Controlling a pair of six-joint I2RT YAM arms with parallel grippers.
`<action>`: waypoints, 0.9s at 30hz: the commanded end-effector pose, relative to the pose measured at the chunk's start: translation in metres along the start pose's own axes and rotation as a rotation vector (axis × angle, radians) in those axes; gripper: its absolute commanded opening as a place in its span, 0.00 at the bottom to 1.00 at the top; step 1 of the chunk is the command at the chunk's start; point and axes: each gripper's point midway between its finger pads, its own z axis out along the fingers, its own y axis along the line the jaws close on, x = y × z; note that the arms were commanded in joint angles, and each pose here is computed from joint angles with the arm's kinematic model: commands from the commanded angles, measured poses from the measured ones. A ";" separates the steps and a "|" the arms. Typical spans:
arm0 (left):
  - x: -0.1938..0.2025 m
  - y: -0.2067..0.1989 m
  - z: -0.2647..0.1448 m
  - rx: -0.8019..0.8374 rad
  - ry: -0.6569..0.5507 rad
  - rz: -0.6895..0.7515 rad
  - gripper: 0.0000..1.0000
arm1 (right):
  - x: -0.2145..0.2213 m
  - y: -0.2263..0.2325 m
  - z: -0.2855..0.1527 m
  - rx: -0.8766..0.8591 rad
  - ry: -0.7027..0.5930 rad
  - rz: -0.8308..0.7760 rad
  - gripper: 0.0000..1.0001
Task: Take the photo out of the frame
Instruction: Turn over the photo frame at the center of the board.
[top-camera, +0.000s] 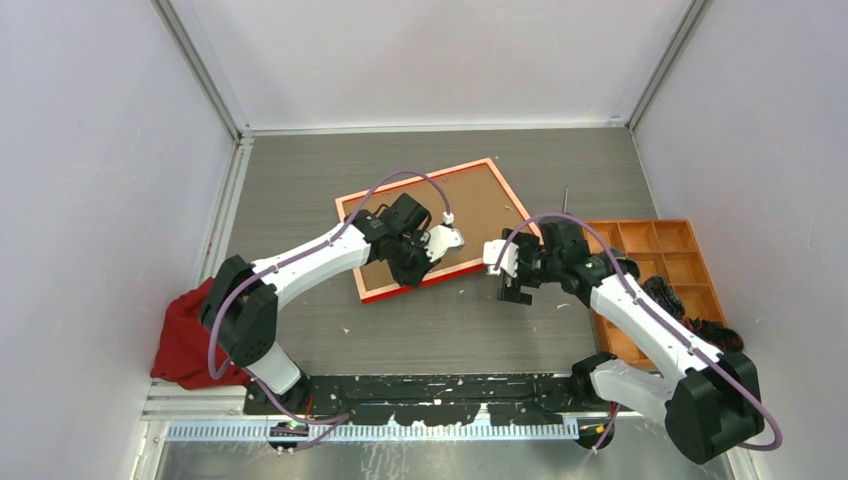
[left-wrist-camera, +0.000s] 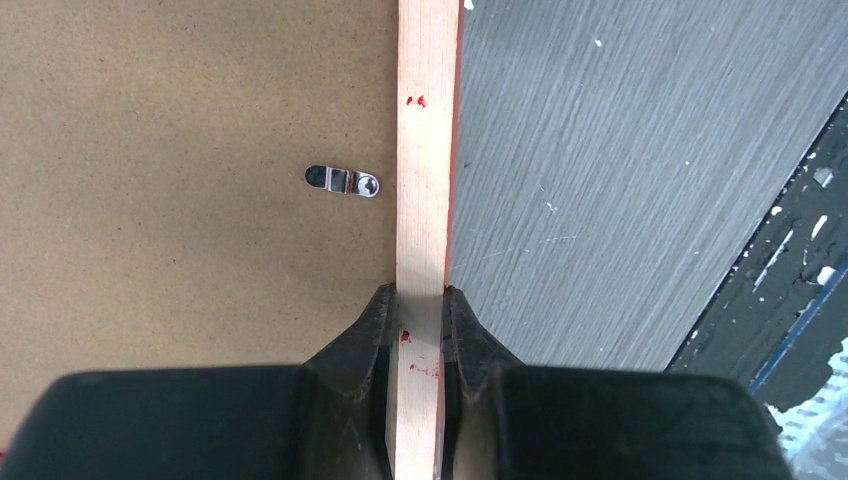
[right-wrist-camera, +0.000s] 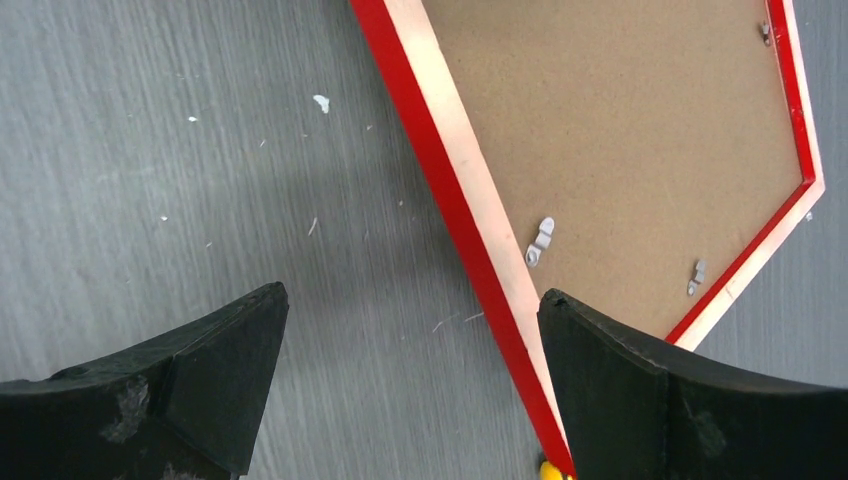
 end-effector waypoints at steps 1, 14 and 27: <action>-0.035 -0.002 -0.028 0.010 -0.123 0.014 0.00 | -0.014 -0.032 0.012 0.146 -0.009 -0.077 1.00; -0.036 -0.008 -0.032 0.052 -0.137 0.007 0.00 | -0.011 -0.043 0.050 0.271 0.004 -0.206 0.99; -0.036 -0.010 -0.033 0.084 -0.143 -0.014 0.00 | -0.010 -0.026 0.066 0.237 0.049 -0.377 0.78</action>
